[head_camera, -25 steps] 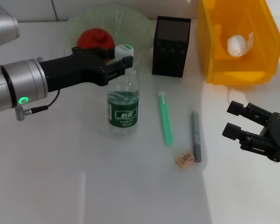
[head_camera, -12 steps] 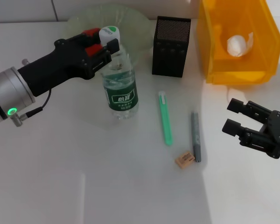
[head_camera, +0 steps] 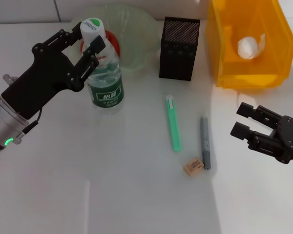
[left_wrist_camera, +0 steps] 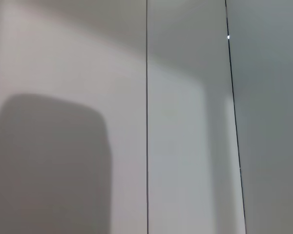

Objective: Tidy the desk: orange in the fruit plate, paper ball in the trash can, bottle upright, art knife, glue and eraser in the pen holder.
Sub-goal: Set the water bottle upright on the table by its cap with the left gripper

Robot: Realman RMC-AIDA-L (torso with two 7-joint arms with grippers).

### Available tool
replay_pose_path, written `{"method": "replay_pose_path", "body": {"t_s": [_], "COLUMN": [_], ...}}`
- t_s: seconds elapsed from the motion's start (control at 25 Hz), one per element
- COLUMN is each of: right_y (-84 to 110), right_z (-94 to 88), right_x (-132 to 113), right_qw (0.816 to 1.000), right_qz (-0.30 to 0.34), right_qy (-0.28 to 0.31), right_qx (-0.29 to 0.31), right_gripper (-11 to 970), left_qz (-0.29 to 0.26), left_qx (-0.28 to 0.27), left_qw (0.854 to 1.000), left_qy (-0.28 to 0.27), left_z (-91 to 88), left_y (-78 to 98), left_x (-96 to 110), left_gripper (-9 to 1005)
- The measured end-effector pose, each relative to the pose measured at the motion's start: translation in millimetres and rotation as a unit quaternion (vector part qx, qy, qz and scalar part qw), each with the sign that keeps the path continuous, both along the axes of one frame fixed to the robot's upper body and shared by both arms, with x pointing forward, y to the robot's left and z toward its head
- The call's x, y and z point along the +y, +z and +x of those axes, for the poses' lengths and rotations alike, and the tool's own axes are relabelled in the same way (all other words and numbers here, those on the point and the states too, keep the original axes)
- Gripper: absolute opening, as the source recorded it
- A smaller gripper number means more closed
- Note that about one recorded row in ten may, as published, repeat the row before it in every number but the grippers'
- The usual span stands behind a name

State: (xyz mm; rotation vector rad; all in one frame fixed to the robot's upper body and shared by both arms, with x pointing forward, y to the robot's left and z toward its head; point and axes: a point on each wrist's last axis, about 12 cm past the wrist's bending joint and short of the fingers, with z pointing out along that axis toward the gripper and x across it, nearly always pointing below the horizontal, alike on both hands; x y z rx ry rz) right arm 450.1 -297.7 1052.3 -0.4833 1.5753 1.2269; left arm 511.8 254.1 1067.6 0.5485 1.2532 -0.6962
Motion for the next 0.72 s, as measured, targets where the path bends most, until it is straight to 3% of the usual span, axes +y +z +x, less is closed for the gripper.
{"method": "replay_pose_path", "body": {"t_s": [0.72], "right_y": [-2.9], "right_z": [1.2], "right_x": [9], "right_qw": [1.000], "right_qz": [0.008], "right_qy": [0.007], "right_qx": [-0.005], "right_gripper": [839], "left_qz": [0.059], "left_qx": [-0.016], "left_qw": [0.996], "left_qy": [0.060], "left_z": [14.7], "left_y": [-12.8], "left_x": [-4], "left_gripper": [431]}}
